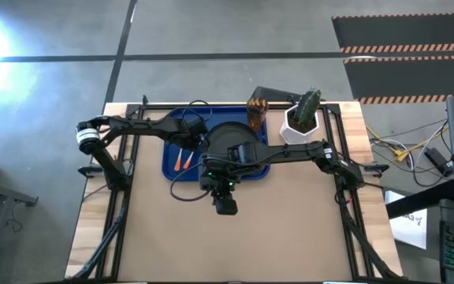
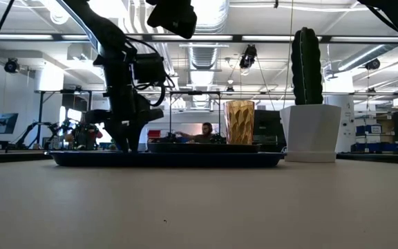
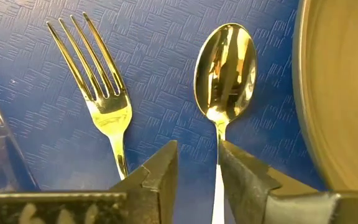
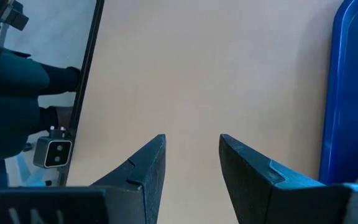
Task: Pick and place plate/cup/fork/spoon on tray
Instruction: Adjust the orange spoon on the blue tray
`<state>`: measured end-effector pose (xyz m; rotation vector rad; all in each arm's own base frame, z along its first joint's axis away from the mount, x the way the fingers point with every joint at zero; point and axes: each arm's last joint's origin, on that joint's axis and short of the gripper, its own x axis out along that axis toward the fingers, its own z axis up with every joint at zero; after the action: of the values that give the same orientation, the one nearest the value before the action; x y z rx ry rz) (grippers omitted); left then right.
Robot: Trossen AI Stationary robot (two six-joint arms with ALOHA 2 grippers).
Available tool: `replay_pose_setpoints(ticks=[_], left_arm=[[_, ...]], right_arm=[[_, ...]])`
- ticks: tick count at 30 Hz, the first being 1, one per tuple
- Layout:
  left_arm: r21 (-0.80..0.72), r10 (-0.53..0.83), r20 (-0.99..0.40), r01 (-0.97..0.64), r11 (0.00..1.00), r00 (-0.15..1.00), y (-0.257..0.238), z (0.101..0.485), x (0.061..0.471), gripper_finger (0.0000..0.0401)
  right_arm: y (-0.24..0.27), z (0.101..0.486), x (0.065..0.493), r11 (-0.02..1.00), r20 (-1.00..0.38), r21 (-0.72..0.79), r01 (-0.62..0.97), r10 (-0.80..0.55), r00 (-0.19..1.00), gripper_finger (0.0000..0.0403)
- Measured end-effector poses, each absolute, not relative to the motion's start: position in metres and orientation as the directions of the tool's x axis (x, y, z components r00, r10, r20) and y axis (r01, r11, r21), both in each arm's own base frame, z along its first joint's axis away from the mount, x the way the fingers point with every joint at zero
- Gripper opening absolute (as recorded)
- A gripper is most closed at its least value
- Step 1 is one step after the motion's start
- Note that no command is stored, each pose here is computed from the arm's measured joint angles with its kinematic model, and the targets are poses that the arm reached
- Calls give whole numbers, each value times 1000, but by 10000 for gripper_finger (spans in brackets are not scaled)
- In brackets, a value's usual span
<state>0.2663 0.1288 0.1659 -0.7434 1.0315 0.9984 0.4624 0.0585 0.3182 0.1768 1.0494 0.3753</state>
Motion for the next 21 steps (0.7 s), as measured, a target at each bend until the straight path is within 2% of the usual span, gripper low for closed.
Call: replay_pose_setpoints(ticks=[7,14,21], left_arm=[[-76,315,-926,-921,383,208,128,175,265,113],[-99,341,-902,-898,428,263,119,212,246,113],[-214,413,-811,-867,450,415,103,266,211,113]], right_arm=[[59,318,462,923,-811,317,-219,384,442,139],[58,318,463,926,-813,307,-221,376,445,139],[52,315,465,972,-848,177,-157,231,477,139]])
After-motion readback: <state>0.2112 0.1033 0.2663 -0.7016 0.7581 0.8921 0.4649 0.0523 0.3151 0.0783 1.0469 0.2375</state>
